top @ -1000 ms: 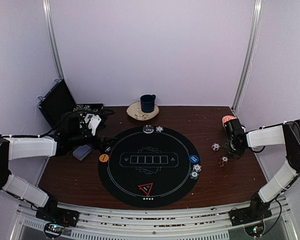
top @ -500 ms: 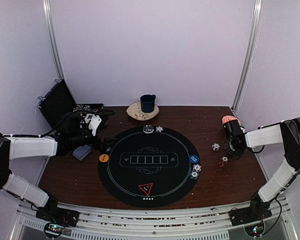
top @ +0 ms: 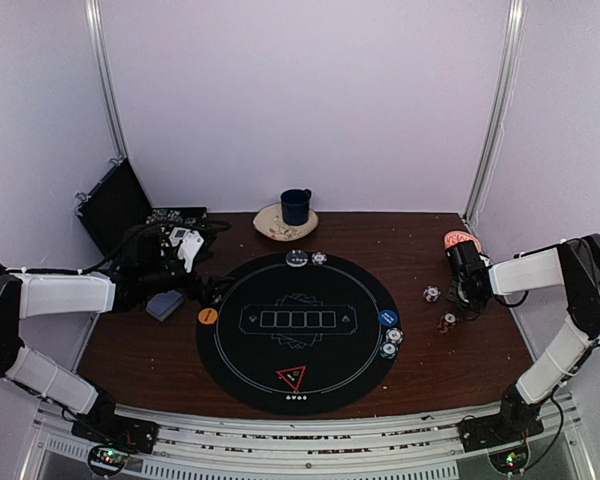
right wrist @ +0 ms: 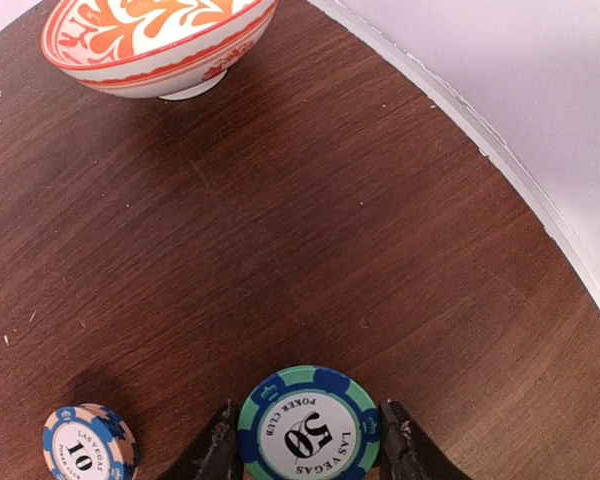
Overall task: Distribute texas hold em gaming equipment
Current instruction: Pick up the poker chip from the pile of poker chips.
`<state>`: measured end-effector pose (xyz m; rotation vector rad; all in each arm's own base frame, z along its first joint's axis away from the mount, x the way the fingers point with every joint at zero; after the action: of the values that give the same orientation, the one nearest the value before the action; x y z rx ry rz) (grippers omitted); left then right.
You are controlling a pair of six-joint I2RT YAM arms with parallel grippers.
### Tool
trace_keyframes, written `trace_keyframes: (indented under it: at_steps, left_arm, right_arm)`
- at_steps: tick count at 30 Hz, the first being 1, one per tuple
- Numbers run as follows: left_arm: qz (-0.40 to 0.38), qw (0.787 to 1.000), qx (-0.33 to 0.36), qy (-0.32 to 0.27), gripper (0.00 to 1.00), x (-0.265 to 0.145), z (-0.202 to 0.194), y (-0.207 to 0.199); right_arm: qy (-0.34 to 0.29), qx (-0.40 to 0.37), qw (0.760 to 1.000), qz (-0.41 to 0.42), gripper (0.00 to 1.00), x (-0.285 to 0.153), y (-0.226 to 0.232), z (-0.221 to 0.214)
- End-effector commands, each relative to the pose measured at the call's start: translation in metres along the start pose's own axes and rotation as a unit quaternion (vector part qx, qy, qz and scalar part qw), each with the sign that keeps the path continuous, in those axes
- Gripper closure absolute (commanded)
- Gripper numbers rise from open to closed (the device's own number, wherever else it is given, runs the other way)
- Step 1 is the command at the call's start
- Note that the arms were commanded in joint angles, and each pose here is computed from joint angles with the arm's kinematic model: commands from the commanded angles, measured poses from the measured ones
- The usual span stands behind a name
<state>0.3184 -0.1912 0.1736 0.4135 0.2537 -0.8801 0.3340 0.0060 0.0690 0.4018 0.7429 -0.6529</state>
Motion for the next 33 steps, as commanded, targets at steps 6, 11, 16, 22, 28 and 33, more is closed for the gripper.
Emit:
trace_keyframes:
  at_steps: [6,11,16,22,28,33]
  left_arm:
    - [0.004,1.000,0.007,-0.029,0.02,0.001,0.015,0.007]
    - [0.004,1.000,0.006,-0.028,0.02,0.002,0.015,0.007]
    - [0.005,1.000,0.005,-0.026,0.02,0.003,0.014,0.007]
    - [0.006,1.000,0.005,-0.026,0.02,0.003,0.014,0.008]
    - [0.015,1.000,0.006,-0.026,0.02,0.001,0.016,0.010]
    - [0.021,0.999,0.005,-0.023,0.02,0.001,0.016,0.012]
  right_arm:
    - [-0.015,0.006,1.000,-0.002,0.61,-0.002,-0.001,0.007]
    - [-0.023,0.012,1.000,0.005,0.66,-0.007,-0.001,0.012]
    - [-0.043,0.023,0.999,0.014,0.67,-0.019,-0.002,0.022]
    - [-0.050,0.023,0.998,0.040,0.67,-0.028,0.005,0.027]
    - [-0.050,-0.025,0.995,0.078,0.67,-0.049,0.043,0.020]
    - [-0.051,-0.076,0.987,0.128,0.67,-0.077,0.103,0.013]
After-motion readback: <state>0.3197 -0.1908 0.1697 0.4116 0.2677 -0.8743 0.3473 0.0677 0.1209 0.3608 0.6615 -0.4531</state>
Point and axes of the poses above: each gripper's point midway between its finger pads, its own x axis out along the fingers, its own y axis along the line the jaws close on, z = x × y, the point moved 4 cm from there along -x, back along the fingers, and after that the axes turned 8 degrees about x, right-handed, at the moved point
